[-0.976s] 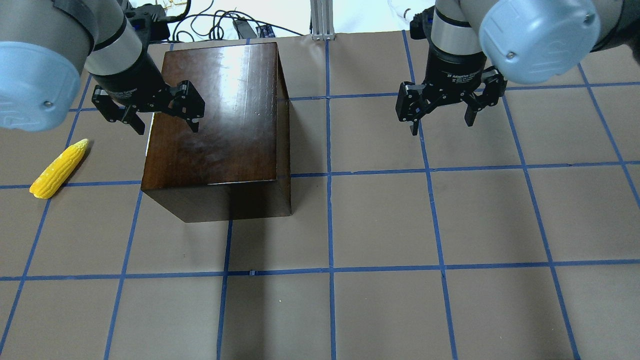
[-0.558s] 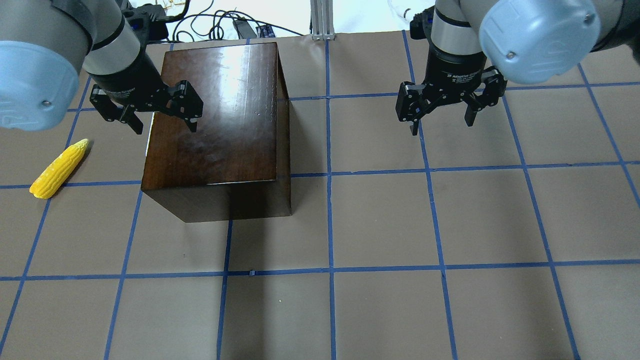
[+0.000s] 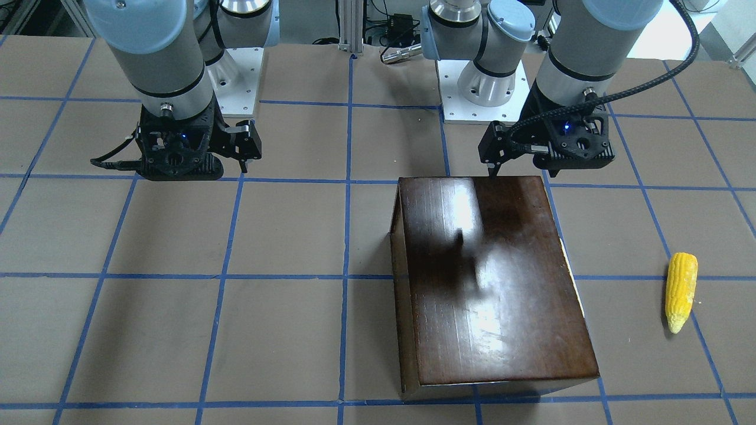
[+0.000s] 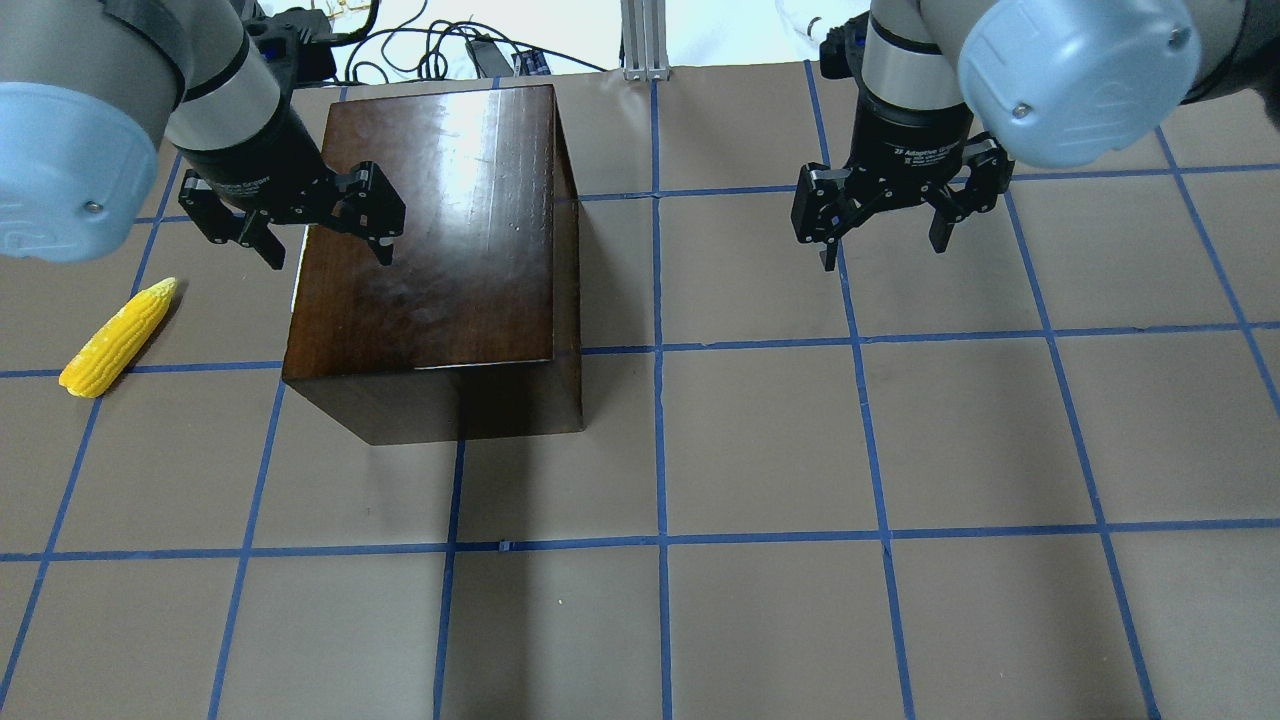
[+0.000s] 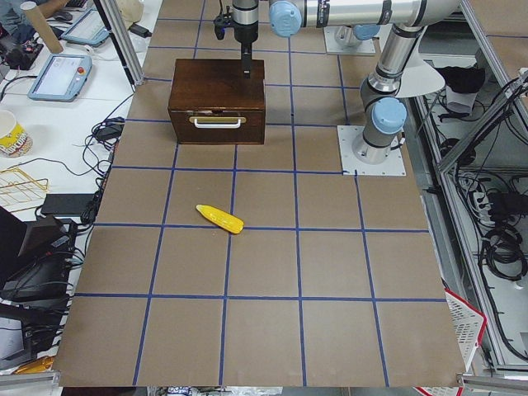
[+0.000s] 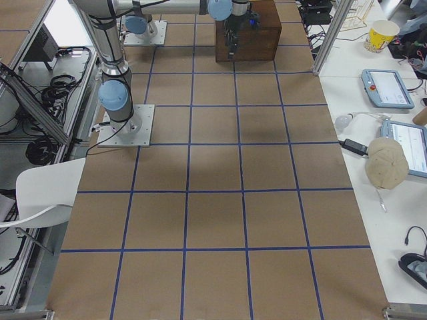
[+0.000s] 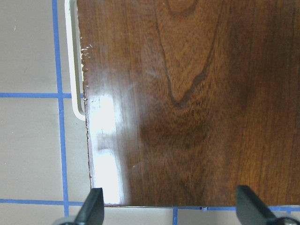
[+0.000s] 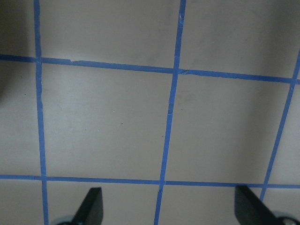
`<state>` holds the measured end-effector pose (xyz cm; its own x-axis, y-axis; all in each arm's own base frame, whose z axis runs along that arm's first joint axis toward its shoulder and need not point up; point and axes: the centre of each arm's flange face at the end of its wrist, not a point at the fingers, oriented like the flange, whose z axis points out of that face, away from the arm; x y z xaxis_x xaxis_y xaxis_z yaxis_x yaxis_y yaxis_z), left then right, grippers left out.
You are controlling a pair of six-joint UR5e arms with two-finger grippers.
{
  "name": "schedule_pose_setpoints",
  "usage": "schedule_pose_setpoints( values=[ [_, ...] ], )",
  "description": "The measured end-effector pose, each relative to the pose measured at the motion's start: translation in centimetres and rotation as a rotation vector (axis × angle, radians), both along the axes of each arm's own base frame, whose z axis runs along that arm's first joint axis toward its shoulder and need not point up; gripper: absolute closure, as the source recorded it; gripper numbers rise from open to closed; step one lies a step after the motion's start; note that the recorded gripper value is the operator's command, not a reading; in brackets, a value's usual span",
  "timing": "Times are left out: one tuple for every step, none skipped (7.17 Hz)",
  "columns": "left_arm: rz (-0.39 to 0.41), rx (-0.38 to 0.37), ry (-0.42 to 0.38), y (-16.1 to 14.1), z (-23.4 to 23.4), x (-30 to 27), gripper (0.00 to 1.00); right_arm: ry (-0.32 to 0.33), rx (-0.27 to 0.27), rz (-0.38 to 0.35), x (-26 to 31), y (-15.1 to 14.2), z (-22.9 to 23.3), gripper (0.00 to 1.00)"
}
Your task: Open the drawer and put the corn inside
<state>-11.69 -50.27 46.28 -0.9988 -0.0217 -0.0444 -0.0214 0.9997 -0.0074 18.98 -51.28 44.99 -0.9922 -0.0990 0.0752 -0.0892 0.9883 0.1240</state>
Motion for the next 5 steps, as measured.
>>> schedule_pose_setpoints(
  values=[
    [-0.001, 0.0, 0.001, 0.02, 0.0, -0.07, 0.0, 0.0, 0.0, 0.0, 0.0, 0.0, 0.0, 0.0],
    [-0.001, 0.0, 0.002, 0.02, 0.0, -0.12, 0.0, 0.0, 0.0, 0.0, 0.0, 0.0, 0.0, 0.0],
    [0.0, -0.001, 0.005, 0.0, 0.0, -0.19, 0.0, 0.0, 0.0, 0.0, 0.0, 0.0, 0.0, 0.0],
    [0.0, -0.001, 0.008, 0.0, 0.01, -0.25, 0.0, 0.0, 0.0, 0.0, 0.0, 0.0, 0.0, 0.0],
    [0.0, -0.001, 0.009, -0.01, 0.0, -0.27, 0.0, 0.0, 0.0, 0.0, 0.0, 0.0, 0.0, 0.0]
  ],
)
